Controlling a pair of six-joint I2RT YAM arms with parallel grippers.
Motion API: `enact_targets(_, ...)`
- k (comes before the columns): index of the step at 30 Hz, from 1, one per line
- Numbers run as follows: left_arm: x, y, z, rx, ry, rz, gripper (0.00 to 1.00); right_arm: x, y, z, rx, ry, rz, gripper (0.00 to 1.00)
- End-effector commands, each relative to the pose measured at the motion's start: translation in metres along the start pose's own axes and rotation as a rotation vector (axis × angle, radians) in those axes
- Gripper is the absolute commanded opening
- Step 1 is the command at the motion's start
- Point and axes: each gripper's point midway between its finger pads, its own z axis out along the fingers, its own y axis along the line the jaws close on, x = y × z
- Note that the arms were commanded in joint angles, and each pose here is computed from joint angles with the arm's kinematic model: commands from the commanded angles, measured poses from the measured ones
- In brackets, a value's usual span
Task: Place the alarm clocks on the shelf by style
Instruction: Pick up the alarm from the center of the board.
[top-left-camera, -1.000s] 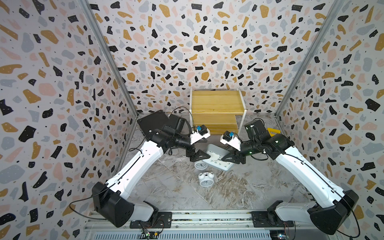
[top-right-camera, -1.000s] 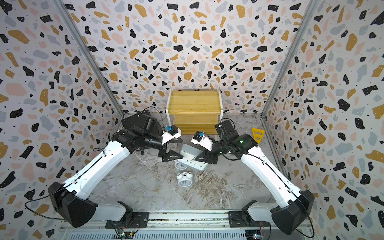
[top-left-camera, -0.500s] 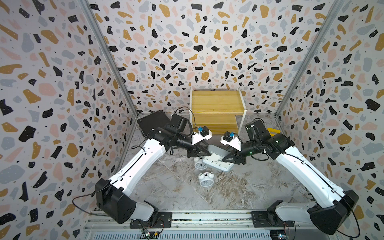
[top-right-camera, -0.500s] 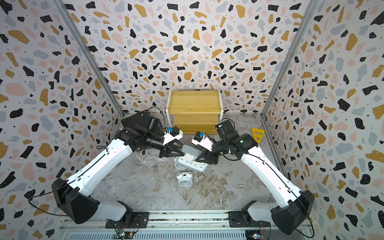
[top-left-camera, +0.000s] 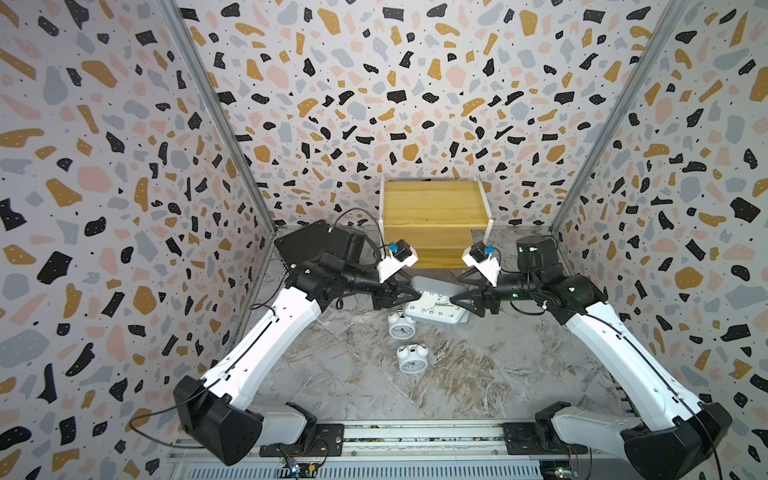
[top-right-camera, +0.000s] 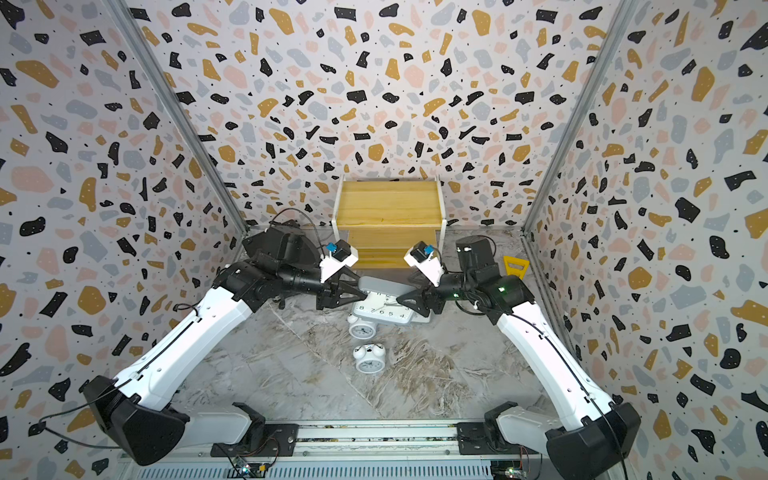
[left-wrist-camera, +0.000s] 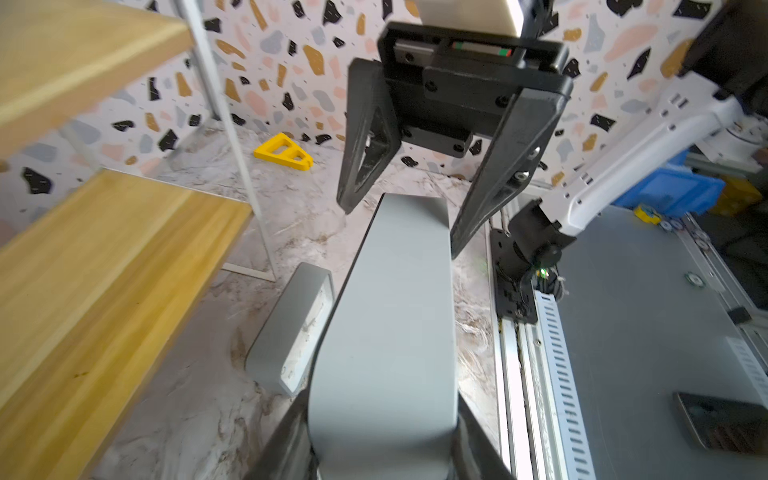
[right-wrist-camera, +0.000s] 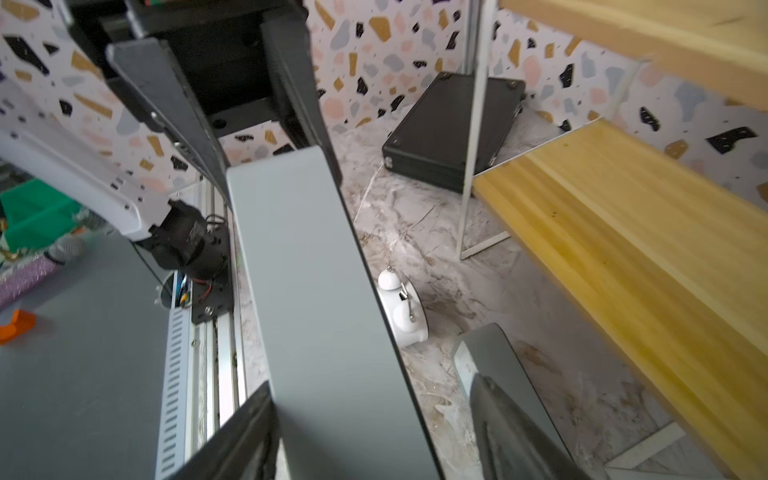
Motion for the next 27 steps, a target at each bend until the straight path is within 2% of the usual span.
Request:
enact_targets(1,-0.044,0.003,-0.025,-0.063,-0.165,0.019,0.0,-0.042,0.003,-0.021,-0.041,-0.202,0.012,0.77)
enact_targets(6,-0.064,0.005,-0.04,-0.09,-0.241,0.0,0.0,-0.051,0.001,-0.03,-0.072,-0.264,0.039,0.8)
enact_targets(10,-0.072,-0.007,-0.044,-0.037,-0.285,0.021,0.0,-0.056,-0.002,-0.029,-0.082,-0.284,0.044,0.8)
enact_targets(17,-0.07,-0.011,-0.042,-0.01,-0.294,0.016,0.0,-0.069,0.001,-0.028,-0.146,-0.323,0.042,0.8)
enact_targets(27,-0.075,-0.002,-0.042,-0.053,-0.322,0.012,0.0,-0.059,0.013,-0.025,-0.251,-0.299,0.059,0.74)
